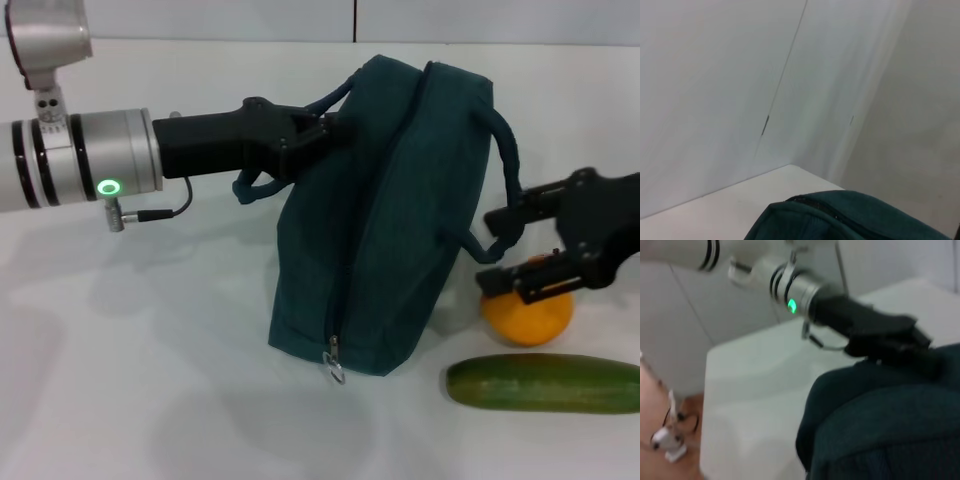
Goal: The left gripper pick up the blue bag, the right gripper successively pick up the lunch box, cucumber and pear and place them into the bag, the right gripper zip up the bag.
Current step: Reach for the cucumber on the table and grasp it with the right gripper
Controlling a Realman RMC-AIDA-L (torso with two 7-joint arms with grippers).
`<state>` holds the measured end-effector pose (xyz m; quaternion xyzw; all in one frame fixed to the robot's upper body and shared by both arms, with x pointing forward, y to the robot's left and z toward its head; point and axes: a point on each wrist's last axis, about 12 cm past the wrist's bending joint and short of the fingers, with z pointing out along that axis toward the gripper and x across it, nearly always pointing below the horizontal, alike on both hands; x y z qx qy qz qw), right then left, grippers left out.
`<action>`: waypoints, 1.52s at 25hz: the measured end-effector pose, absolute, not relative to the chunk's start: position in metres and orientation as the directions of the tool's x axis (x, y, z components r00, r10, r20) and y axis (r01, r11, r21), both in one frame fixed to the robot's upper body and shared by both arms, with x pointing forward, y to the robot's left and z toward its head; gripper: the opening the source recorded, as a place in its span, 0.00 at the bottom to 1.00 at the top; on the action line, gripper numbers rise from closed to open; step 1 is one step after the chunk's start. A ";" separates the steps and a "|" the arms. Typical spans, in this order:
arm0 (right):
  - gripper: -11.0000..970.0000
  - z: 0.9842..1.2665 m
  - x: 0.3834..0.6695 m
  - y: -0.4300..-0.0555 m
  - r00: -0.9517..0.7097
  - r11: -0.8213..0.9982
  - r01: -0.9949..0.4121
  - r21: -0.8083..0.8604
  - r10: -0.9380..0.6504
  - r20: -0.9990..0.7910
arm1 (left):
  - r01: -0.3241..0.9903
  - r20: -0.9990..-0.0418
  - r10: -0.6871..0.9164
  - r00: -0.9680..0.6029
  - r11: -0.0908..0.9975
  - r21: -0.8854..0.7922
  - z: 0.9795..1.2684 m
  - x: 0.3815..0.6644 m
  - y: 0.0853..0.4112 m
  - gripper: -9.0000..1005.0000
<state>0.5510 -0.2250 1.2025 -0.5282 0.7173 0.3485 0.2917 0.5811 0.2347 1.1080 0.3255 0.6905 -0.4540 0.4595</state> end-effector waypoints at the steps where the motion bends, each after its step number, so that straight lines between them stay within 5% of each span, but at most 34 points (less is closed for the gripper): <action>1: 0.77 1.202 0.552 -0.220 -0.264 0.190 -0.964 0.187 -0.580 -0.771 | 0.867 -0.930 0.032 -0.365 0.376 -0.327 1.108 0.581 0.235 0.05; 11: 0.82 1.190 0.558 -0.169 -0.204 0.136 -0.978 0.158 -0.770 -0.605 | 0.869 -0.933 0.032 -0.359 0.377 -0.321 1.111 0.584 0.235 0.05; 38: 0.88 1.142 0.550 -0.137 -0.082 0.047 -0.993 0.112 -0.936 -0.342 | 0.865 -0.937 0.017 -0.349 0.391 -0.315 1.110 0.587 0.230 0.05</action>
